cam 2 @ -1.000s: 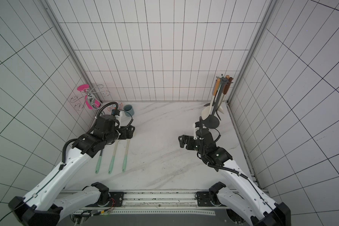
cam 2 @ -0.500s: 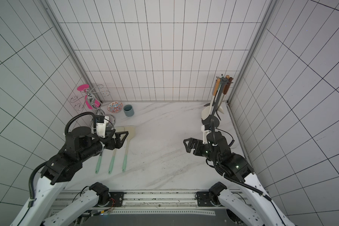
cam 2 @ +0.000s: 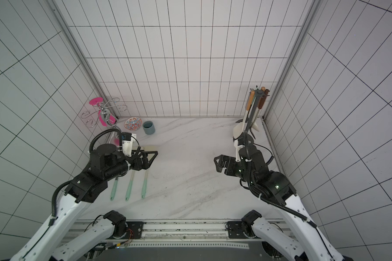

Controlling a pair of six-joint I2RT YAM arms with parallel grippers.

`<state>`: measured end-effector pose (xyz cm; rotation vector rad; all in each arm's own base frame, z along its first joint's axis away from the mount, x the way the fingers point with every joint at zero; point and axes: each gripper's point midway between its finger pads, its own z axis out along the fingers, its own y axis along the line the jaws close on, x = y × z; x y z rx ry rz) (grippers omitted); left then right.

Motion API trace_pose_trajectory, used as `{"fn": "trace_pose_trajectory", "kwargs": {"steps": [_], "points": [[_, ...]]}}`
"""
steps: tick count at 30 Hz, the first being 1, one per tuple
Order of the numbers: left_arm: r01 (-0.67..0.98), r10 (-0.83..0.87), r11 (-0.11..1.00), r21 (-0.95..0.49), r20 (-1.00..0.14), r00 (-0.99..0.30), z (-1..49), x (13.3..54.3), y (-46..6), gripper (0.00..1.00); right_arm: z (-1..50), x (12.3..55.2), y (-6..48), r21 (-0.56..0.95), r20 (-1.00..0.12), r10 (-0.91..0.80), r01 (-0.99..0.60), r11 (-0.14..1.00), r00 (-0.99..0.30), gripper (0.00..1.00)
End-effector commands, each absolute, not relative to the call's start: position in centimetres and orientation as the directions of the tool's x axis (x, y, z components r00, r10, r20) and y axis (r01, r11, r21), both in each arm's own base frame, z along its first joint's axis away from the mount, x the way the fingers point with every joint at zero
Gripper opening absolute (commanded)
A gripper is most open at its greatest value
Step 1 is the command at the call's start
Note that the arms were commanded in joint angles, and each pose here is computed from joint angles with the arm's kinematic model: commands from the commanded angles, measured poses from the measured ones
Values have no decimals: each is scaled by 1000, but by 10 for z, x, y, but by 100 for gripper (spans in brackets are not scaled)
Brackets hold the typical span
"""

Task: Take the spatula off the kitchen utensil rack
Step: Take off the spatula from the rack.

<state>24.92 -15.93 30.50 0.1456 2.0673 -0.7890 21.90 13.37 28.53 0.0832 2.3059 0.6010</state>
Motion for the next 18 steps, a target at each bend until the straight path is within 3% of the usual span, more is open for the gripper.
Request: {"fn": "trace_pose_trajectory", "kwargs": {"steps": [1,11,18], "points": [[430,-220,747,-506,-799,-559,320,263,-173,97,309,243,130,373,-720,197,-132,918,-665,99],[391,-274,719,-575,-751,-601,313,316,-201,97,292,325,101,311,-729,208,-44,949,-653,99],[371,-274,742,-558,-758,-592,320,366,-215,97,304,390,43,457,-714,423,85,885,-558,99]]}}
